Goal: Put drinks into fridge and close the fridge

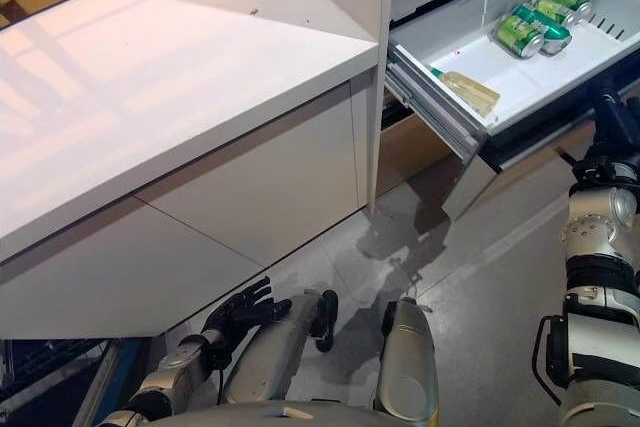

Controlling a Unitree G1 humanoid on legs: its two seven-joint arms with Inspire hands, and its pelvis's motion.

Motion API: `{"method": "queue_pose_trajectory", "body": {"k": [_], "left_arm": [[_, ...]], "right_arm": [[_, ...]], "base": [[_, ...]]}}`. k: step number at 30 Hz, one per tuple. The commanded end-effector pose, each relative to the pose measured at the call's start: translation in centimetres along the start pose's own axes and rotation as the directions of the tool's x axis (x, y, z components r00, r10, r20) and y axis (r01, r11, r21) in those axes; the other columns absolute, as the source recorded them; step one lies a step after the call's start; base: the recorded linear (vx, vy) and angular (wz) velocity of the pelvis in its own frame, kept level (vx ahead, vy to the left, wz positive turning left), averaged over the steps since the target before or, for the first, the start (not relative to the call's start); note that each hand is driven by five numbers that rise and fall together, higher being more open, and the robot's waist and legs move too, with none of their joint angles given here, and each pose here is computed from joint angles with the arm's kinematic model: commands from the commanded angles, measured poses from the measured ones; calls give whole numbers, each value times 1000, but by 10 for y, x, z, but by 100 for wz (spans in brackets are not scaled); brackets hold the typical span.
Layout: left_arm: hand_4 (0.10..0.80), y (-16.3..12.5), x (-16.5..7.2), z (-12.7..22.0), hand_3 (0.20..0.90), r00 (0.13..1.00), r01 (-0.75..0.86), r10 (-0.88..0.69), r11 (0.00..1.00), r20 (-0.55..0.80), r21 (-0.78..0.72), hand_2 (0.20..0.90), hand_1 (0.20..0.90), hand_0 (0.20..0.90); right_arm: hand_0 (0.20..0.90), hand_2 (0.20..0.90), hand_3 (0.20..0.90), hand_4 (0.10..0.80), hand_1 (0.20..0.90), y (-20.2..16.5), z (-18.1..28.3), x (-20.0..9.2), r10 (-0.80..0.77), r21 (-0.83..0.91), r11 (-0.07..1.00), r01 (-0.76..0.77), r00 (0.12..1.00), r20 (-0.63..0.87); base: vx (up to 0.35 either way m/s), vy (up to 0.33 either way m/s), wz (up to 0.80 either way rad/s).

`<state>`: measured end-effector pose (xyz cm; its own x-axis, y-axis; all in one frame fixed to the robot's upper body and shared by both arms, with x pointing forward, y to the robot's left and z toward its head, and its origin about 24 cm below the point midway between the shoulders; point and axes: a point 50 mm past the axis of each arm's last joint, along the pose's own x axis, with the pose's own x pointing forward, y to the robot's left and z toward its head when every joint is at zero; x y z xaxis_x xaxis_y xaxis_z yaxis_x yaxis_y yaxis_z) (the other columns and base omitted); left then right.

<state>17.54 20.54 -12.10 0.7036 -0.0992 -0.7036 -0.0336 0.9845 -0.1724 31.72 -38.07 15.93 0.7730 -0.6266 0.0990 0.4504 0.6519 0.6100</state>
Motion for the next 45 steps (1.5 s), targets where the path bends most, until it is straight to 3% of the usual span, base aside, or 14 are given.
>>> {"method": "queue_pose_trajectory", "body": {"k": [1,10,19,25,31,35,39,45], "left_arm": [[800,38,-25,-18,900,995,-79,85,991,-53,109,900,900,900],[800,50,-31,-28,900,986,-98,118,982,-122,160,900,900,900],[800,49,-29,-29,900,985,-90,113,981,-132,171,900,900,900],[800,42,-24,-25,900,988,-87,106,984,-114,155,900,900,900],[800,42,-25,-29,900,987,-108,118,990,-110,90,900,900,900],[800,46,-29,-34,900,983,-128,135,990,-124,62,900,900,900],[800,50,-32,-39,900,977,-147,152,988,-152,42,900,900,900],[800,47,-33,-54,900,963,-141,143,990,-228,24,900,900,900]], "right_arm": [[900,900,900,800,900,115,33,5,485,-112,872,-477,872,66],[900,900,900,800,900,129,45,6,435,-115,900,-421,888,152],[900,900,900,800,900,111,31,-1,362,-112,931,-346,915,180],[900,900,900,800,900,67,-17,-20,257,-124,961,-246,963,86],[900,900,900,800,900,-16,-94,-76,142,-204,962,-180,972,-189],[900,900,900,800,900,-60,-130,-112,65,-312,930,-192,925,-376],[900,900,900,800,900,-106,-161,-152,-41,-424,868,-259,813,-581],[900,900,900,800,900,-164,-194,-214,-244,-489,812,-318,576,-780]], "base": [[16,-4,10],[35,-1,16],[-18,17,-7],[-69,29,-27],[-77,-14,-33],[-74,-33,-25],[-74,-48,-22],[-62,-57,-2]]}}
